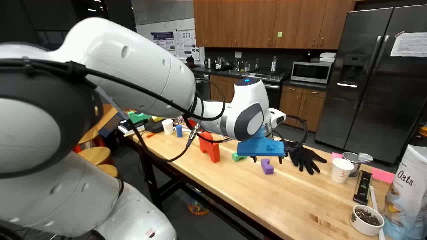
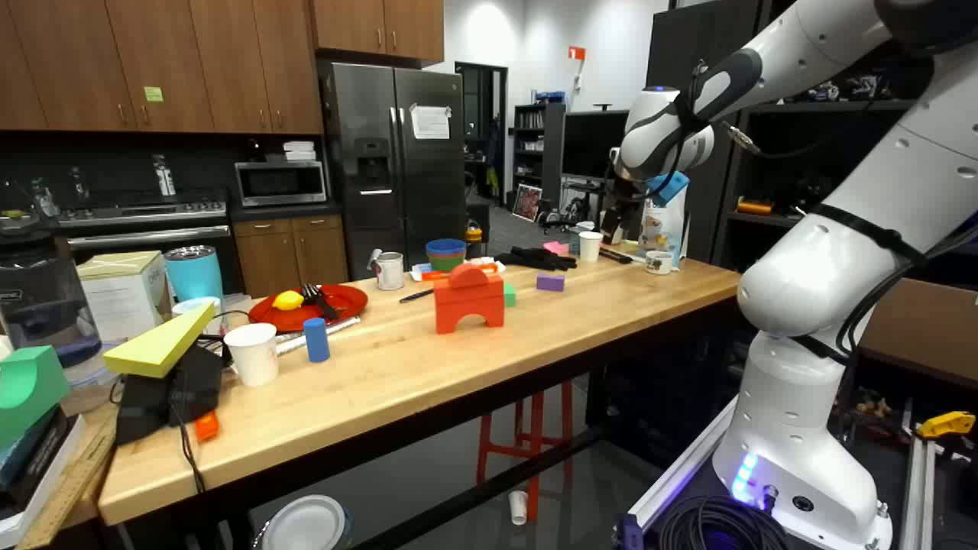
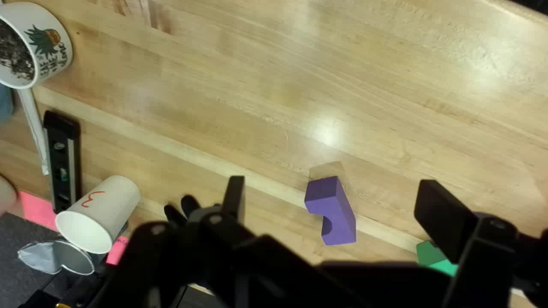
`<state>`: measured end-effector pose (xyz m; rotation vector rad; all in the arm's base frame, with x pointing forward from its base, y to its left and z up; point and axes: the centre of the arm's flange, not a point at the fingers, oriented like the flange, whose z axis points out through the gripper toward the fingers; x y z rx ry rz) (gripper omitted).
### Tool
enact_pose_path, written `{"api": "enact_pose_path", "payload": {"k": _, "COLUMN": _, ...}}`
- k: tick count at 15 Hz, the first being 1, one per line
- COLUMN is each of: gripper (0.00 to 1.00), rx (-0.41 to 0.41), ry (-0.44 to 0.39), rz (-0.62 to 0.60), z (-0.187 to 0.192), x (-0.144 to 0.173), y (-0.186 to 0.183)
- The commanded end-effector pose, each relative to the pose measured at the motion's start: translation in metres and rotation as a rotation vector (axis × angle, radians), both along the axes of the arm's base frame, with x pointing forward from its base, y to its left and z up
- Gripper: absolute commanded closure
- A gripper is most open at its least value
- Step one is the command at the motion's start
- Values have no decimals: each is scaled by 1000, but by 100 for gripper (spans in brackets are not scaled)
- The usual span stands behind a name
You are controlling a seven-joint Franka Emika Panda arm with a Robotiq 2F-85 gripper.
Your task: Put the purple block on top of the green block.
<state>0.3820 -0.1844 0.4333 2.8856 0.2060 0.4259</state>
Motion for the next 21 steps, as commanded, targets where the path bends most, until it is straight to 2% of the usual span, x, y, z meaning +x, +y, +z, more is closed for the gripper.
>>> {"api": "enact_pose_path", "payload": {"k": 1, "gripper": 0, "rx": 0, "ry": 0, "rz": 0, "z": 0, "x": 0, "y": 0}}
{"api": "enact_pose_path", "payload": {"k": 16, "gripper": 0, "rx": 0, "ry": 0, "rz": 0, "z": 0, "x": 0, "y": 0}}
{"api": "enact_pose_path", "payload": {"k": 21, "gripper": 0, "rx": -130, "ry": -132, "rz": 146, "z": 1, "x": 28, "y": 1}}
